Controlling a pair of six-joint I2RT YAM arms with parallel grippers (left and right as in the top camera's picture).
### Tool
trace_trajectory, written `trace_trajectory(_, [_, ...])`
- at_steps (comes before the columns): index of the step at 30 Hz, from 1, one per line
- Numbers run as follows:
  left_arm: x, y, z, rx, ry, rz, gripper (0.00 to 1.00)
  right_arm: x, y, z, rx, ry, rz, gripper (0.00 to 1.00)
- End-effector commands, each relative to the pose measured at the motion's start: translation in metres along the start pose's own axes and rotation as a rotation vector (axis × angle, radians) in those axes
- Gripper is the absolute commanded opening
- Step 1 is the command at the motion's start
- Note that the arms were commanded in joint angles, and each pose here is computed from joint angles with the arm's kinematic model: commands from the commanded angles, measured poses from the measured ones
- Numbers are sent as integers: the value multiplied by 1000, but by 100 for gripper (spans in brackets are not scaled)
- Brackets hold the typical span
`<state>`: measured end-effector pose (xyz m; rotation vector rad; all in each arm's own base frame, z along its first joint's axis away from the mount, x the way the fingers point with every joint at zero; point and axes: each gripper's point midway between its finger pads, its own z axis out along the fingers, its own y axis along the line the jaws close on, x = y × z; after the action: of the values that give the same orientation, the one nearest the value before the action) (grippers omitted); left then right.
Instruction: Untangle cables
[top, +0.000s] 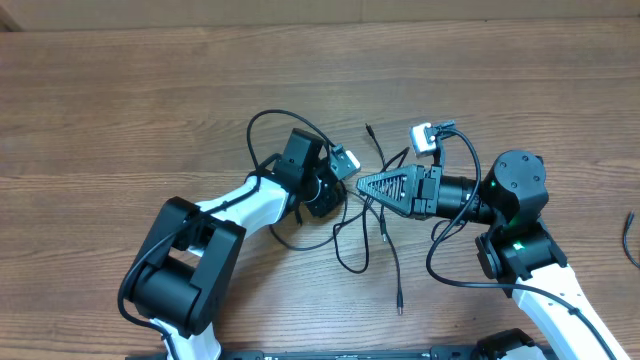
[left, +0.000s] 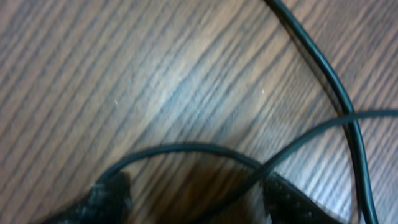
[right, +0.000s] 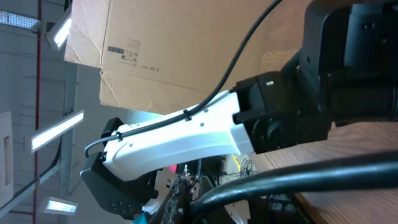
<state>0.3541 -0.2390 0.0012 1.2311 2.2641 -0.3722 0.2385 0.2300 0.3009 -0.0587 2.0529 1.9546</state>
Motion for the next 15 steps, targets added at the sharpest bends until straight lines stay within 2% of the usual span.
trace_trajectory(1, [4,-4,9,16,13,19,49,-1,7,-1,-10,-4,-28,4])
trace_trajectory(3, [1,4,9,-26,6,24,30,-1,7,-1,-9,-5,-28,4])
trace_trajectory(5, [1,20,7,-112,18,27,4,-2,4,-1,0,-10,-14,4])
trace_trajectory(9, [13,71,-12,-416,104,-42,4,-1,-9,-2,42,-17,-10,4])
trace_trajectory(12, [30,110,-45,-675,200,-94,4,0,-16,-2,68,-16,-20,4])
trace_trajectory(15, [49,127,-70,-807,271,-170,4,-6,-20,-3,88,-51,-74,4])
